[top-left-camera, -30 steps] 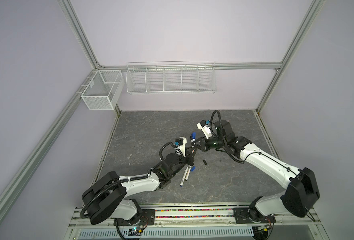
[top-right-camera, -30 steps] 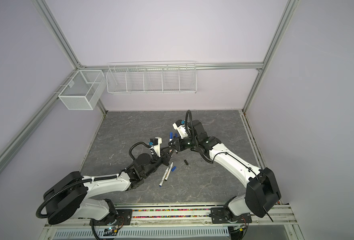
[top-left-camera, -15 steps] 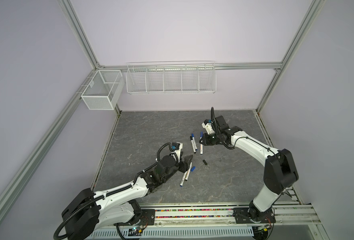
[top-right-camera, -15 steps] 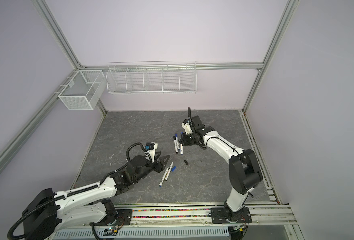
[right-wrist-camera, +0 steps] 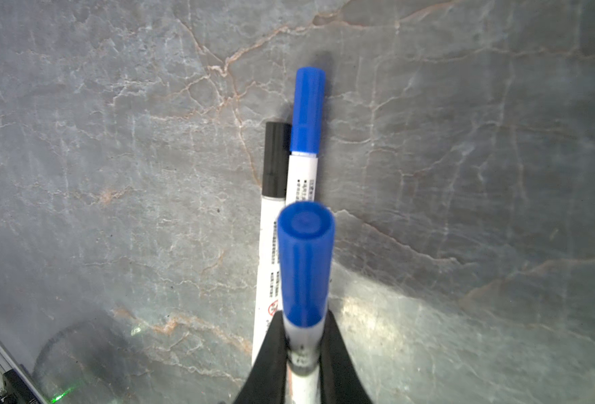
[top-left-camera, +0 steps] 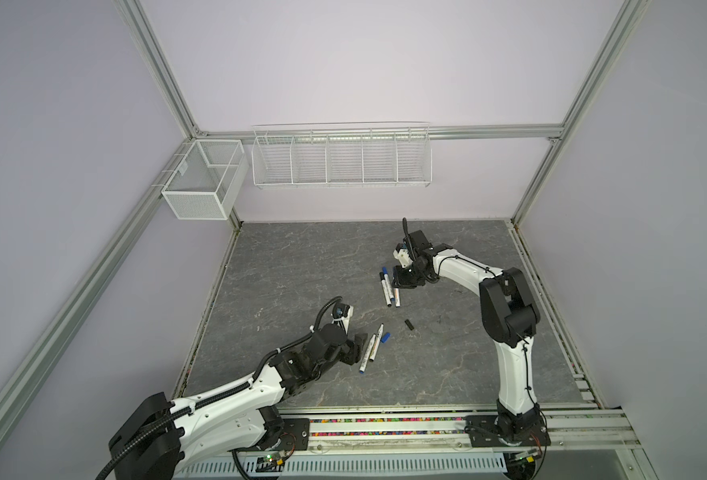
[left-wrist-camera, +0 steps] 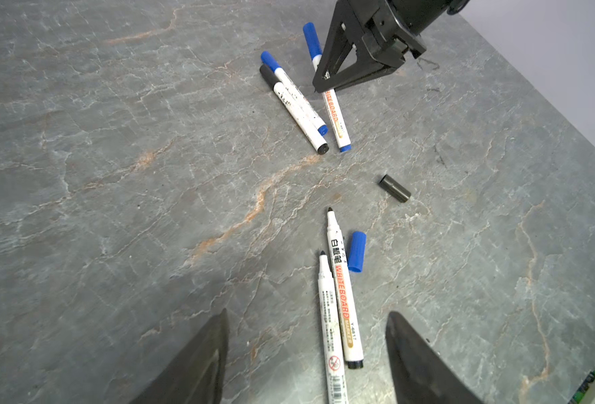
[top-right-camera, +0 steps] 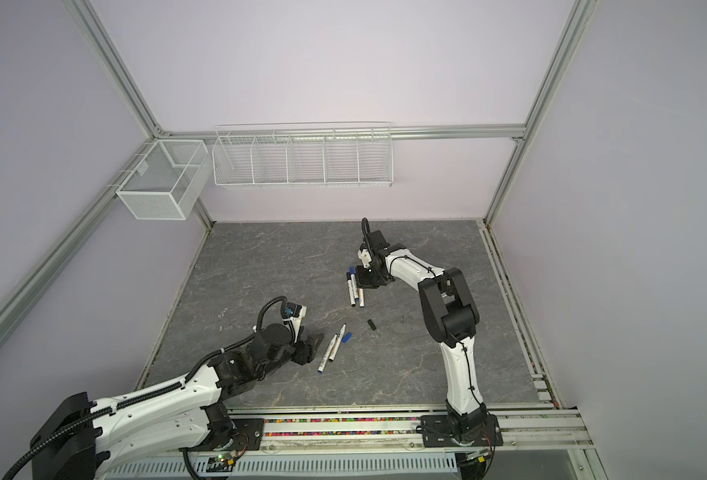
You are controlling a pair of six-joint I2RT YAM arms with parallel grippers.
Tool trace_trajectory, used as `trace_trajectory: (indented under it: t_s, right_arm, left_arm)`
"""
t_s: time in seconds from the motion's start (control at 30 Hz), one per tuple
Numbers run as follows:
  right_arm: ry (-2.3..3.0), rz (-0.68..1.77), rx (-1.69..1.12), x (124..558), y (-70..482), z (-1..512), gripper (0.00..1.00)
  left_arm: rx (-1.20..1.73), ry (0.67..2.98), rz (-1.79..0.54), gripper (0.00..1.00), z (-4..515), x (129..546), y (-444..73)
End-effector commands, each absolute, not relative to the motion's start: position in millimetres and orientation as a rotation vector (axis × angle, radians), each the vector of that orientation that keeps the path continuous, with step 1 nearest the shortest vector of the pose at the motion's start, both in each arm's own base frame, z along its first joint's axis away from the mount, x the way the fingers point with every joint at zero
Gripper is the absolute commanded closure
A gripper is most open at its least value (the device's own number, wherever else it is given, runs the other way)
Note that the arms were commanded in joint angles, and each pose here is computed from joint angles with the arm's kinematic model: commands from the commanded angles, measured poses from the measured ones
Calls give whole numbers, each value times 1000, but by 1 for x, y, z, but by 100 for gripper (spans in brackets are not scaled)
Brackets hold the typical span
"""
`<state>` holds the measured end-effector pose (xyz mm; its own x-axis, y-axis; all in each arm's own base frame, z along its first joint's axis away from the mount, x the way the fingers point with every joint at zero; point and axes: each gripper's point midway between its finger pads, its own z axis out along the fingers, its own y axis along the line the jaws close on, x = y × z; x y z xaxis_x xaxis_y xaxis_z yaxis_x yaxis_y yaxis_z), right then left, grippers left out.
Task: Insert the pens into the pen caps
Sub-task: 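Carry the capped marker away with the right gripper and lay it beside the capped markers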
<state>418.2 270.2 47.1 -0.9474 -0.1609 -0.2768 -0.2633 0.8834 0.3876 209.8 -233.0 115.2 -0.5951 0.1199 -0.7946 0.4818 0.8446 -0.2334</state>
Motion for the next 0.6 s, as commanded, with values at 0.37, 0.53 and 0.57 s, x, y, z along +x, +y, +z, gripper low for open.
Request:
trace_trajectory:
  t_s: [0.37,0.53,0.57]
  right_arm:
    - [2818,623,-320,426,269,36,78]
    - [2781,666,-315,427,273,49,72]
    - [2776,672,-316,426,274,51,71]
  left_arm:
    - [492,2297,-550,27,85,197,-236]
    - [506,2305,-561,27,83,196,-240]
    - [508,2309,-559,27,82,196,-240]
